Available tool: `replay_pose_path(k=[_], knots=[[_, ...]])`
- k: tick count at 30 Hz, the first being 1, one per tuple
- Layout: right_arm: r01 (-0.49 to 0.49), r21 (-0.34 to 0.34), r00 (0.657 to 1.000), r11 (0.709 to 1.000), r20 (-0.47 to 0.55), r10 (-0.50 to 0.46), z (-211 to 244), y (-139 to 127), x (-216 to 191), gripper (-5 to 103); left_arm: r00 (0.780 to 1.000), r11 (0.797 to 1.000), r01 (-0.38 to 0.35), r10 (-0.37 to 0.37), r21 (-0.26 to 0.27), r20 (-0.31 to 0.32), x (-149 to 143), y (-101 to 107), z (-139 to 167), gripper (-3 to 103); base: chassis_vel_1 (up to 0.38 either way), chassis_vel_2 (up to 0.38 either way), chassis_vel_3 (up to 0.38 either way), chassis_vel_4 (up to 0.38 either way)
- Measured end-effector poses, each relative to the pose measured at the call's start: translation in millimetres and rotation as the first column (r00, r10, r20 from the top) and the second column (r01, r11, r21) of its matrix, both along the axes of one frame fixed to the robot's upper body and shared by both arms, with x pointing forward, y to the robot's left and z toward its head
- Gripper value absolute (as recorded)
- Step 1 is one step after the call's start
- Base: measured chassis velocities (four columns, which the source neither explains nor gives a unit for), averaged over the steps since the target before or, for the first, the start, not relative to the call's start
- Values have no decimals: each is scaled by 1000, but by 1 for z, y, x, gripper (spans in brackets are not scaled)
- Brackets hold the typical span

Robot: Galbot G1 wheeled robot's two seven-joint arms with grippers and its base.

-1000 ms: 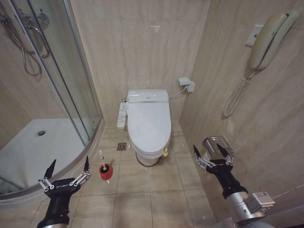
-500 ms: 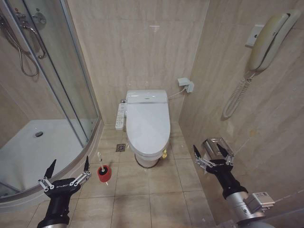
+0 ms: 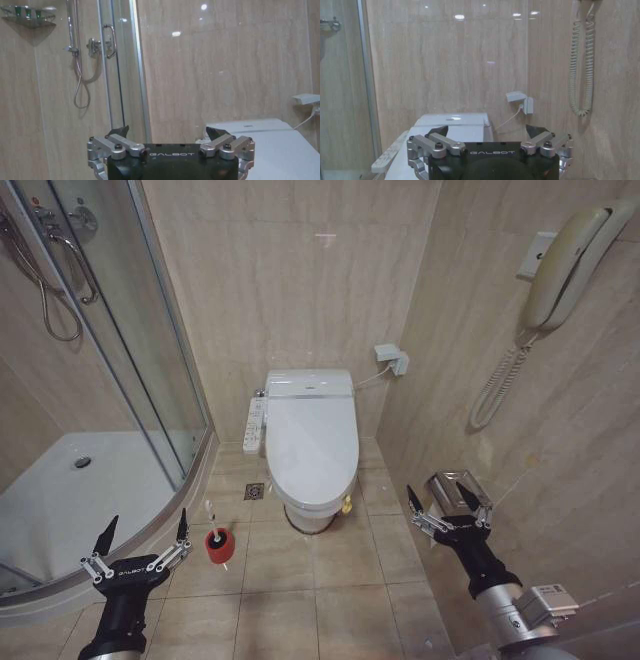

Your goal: Open the toilet lid, clean the toilet bowl with a toilet brush, close the toilet lid, and flush.

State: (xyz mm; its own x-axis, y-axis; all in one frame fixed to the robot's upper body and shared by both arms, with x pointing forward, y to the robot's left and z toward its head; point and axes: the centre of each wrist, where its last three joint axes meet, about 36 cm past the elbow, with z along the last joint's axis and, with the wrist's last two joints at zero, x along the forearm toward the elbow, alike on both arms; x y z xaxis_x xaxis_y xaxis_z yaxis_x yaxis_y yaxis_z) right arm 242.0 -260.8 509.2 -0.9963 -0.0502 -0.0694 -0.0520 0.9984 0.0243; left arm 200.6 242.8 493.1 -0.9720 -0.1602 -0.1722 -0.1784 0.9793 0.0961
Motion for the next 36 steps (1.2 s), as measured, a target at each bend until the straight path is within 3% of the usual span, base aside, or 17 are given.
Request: replay_pose_path(k=[36], knots=[[0, 0, 1000, 1000, 0, 0, 0, 0, 0, 100, 1000, 1000, 0, 0, 0, 0, 0, 0, 0, 100, -9, -9, 13, 8]])
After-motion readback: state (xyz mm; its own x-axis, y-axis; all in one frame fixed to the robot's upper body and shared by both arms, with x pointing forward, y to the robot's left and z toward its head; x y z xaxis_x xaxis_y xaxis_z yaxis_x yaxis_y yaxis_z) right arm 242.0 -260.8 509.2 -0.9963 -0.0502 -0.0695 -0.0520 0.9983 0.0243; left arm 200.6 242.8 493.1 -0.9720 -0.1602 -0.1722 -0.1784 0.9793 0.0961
